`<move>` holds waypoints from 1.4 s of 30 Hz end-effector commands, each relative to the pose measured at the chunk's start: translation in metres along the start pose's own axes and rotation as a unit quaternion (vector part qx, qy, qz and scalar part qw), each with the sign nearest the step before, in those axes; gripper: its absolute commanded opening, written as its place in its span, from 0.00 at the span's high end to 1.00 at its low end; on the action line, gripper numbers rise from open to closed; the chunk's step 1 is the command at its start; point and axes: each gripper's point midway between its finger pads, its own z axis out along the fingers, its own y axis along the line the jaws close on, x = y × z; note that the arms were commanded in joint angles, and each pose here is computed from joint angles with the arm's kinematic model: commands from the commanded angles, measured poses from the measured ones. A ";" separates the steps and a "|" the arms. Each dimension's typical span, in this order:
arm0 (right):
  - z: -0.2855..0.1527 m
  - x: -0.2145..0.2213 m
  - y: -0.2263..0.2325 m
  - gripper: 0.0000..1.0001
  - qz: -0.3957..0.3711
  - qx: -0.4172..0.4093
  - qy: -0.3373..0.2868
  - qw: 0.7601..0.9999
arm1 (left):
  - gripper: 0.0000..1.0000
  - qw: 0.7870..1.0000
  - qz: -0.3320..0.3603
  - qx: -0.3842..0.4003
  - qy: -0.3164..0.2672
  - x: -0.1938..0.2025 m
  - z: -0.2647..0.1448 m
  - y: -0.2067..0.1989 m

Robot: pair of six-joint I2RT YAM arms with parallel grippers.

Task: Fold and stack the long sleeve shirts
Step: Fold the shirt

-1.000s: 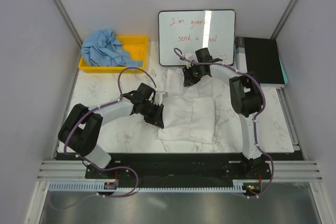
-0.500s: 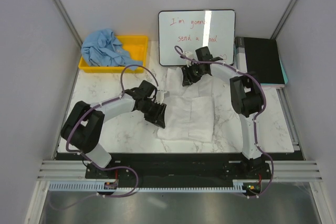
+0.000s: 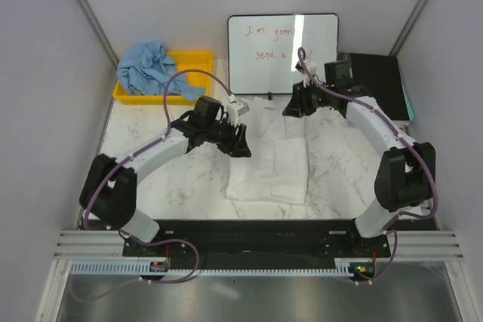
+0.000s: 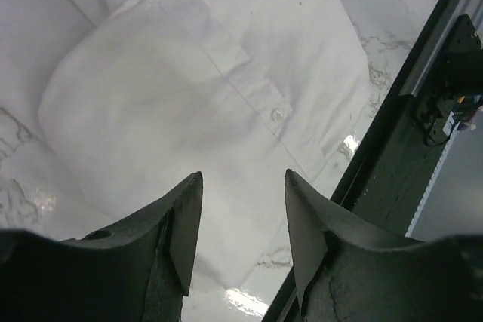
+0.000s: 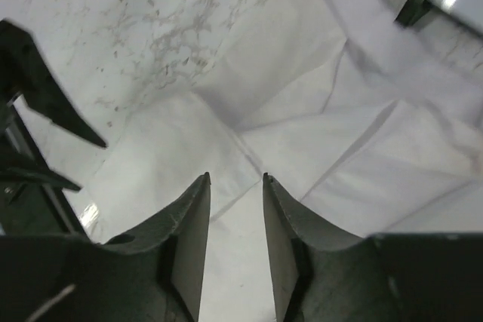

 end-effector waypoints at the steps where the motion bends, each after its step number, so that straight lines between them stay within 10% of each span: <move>1: 0.023 0.101 0.022 0.62 0.143 -0.069 0.100 0.982 | 0.45 0.998 -0.044 0.035 0.002 -0.013 0.040 0.021; 14: 0.056 0.159 -0.051 0.65 0.225 -0.056 0.166 0.958 | 0.43 0.974 -0.202 0.099 0.010 0.008 0.065 0.068; 17: 0.027 0.122 -0.015 0.57 0.174 -0.117 0.128 0.969 | 0.37 0.985 -0.130 0.114 -0.007 -0.013 0.026 0.043; 22: -0.053 0.127 0.025 0.46 -0.144 -0.129 0.127 0.973 | 0.31 0.989 0.118 0.075 -0.037 -0.005 -0.031 0.017; 29: -0.083 0.202 0.036 0.37 -0.522 -0.085 0.121 0.840 | 0.30 0.828 0.558 0.009 -0.051 0.080 -0.046 0.003; 34: -0.061 0.237 0.060 0.41 -0.592 -0.117 0.125 0.788 | 0.32 0.769 0.638 0.034 -0.034 0.130 -0.017 -0.025; 42: -0.047 0.274 0.065 0.52 -0.617 -0.145 0.169 0.755 | 0.35 0.754 0.656 0.012 -0.025 0.135 0.006 -0.024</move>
